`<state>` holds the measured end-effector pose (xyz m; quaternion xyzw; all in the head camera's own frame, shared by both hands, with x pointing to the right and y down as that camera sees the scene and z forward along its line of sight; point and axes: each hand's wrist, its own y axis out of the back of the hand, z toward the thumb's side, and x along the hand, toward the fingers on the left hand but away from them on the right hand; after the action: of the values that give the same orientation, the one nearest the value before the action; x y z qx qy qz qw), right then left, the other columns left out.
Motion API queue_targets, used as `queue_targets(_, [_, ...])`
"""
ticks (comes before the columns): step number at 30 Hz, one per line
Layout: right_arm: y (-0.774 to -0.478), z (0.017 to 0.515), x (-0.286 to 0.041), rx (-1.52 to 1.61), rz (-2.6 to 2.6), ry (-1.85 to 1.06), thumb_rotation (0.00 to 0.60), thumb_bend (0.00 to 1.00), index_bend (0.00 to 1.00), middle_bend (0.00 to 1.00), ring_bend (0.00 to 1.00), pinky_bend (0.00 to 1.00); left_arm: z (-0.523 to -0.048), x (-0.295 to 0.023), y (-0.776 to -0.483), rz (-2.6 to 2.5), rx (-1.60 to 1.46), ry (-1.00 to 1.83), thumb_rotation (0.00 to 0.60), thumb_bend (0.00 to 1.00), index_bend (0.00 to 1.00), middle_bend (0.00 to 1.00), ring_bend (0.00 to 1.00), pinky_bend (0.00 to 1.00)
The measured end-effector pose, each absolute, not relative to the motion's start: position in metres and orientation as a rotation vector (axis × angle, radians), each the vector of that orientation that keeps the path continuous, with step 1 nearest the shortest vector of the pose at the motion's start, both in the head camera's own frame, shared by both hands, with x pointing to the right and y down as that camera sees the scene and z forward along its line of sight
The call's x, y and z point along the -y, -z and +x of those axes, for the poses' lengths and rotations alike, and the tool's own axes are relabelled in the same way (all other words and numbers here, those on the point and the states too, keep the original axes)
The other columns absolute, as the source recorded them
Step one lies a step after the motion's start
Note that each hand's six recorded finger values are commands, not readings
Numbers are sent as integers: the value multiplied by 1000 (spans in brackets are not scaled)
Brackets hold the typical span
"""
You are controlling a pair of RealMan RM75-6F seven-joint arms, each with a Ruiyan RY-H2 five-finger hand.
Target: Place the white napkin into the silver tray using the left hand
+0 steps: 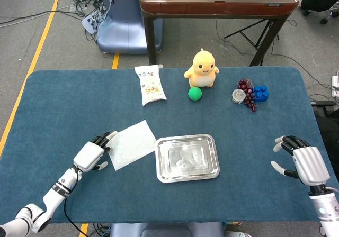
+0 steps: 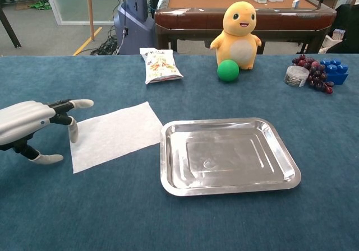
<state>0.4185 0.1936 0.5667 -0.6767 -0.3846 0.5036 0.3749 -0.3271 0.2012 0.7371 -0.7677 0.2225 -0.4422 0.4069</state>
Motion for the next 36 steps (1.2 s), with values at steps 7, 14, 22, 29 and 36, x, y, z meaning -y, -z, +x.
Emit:
queue_targets(7, [-567, 418, -194, 983, -1733, -1288, 600, 212, 489, 354, 273, 376, -325, -202, -738, -1938, -560, 1115, 600, 237, 469, 21, 0, 190])
queue_targets(14, [-567, 418, -194, 983, -1733, -1288, 600, 212, 488, 354, 273, 376, -322, -202, -738, -1941, -564, 1103, 600, 237, 469, 21, 0, 190])
queue_targets(22, [-566, 419, -193, 988, -1732, -1287, 600, 212, 489, 354, 273, 376, -319, -202, -739, -1953, -580, 1096, 600, 196, 467, 21, 0, 192])
queue_targets(29, [-566, 419, -193, 989, -1733, -1286, 600, 212, 488, 355, 273, 376, -316, -201, -739, -1959, -600, 1092, 600, 167, 467, 21, 0, 195])
queue_targets(36, [-565, 419, -193, 988, -1733, -1286, 600, 212, 488, 354, 273, 376, -313, -202, -741, -1957, -601, 1093, 600, 167, 466, 21, 0, 196])
